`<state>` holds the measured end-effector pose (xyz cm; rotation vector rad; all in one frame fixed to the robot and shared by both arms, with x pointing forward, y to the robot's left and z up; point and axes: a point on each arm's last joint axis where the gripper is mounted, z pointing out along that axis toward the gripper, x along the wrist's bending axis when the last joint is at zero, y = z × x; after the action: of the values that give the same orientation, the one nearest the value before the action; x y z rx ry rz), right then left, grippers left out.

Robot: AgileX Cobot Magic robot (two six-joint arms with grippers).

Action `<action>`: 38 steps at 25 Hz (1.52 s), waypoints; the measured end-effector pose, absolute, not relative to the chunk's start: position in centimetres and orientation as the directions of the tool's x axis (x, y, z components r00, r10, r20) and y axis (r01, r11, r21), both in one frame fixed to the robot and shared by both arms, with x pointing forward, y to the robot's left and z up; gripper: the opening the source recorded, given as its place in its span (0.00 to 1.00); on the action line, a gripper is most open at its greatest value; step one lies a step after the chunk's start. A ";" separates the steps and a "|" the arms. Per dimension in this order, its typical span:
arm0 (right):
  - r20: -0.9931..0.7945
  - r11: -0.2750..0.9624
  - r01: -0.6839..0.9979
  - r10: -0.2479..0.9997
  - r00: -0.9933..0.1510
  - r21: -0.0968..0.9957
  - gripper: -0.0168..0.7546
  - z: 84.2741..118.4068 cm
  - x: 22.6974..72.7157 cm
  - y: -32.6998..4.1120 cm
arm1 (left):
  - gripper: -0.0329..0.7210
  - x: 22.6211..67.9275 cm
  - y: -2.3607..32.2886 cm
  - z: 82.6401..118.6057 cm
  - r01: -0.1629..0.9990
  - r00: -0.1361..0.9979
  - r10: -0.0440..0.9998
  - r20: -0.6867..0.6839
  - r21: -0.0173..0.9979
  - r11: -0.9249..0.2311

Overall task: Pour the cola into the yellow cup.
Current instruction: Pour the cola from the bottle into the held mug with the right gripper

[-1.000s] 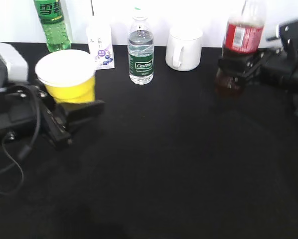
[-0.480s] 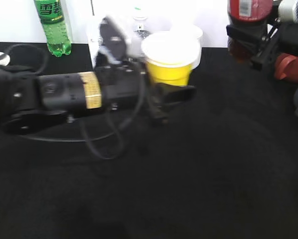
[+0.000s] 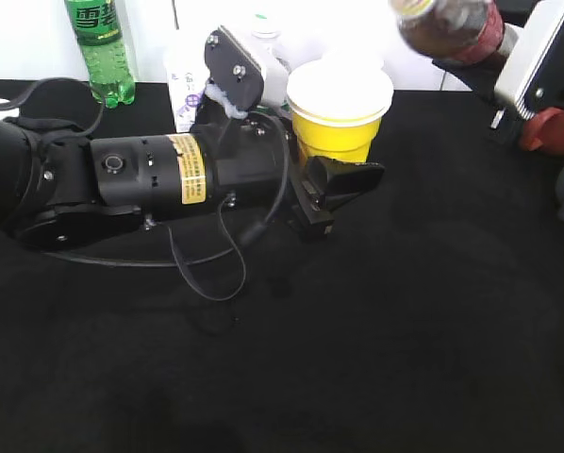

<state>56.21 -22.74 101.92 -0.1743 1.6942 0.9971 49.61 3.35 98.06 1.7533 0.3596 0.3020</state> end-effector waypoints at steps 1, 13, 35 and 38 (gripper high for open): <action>-0.866 0.644 -0.581 0.342 -0.365 0.499 0.57 101.9 56.2 -22.7 | 0.62 49.5 3.3 98.1 0.084 0.920 0.393 -0.004 0.979 -0.188; -0.962 0.711 -0.648 0.179 -0.208 0.272 0.57 102.0 56.2 -22.8 | 0.62 48.6 2.4 97.7 0.127 0.915 0.401 -0.030 0.968 -0.218; -0.997 0.750 -0.659 0.071 -0.003 0.056 0.56 102.7 56.4 -23.0 | 0.62 48.7 2.4 97.6 0.137 0.910 0.412 -0.037 0.967 -0.215; -0.998 0.751 -0.659 0.059 0.010 0.038 0.56 102.7 56.4 -23.0 | 0.62 48.7 2.4 97.6 0.139 0.909 0.415 -0.037 0.965 -0.220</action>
<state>56.43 -22.98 102.68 -0.5194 1.4662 0.6014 48.69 2.42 97.60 1.7925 0.4162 0.2672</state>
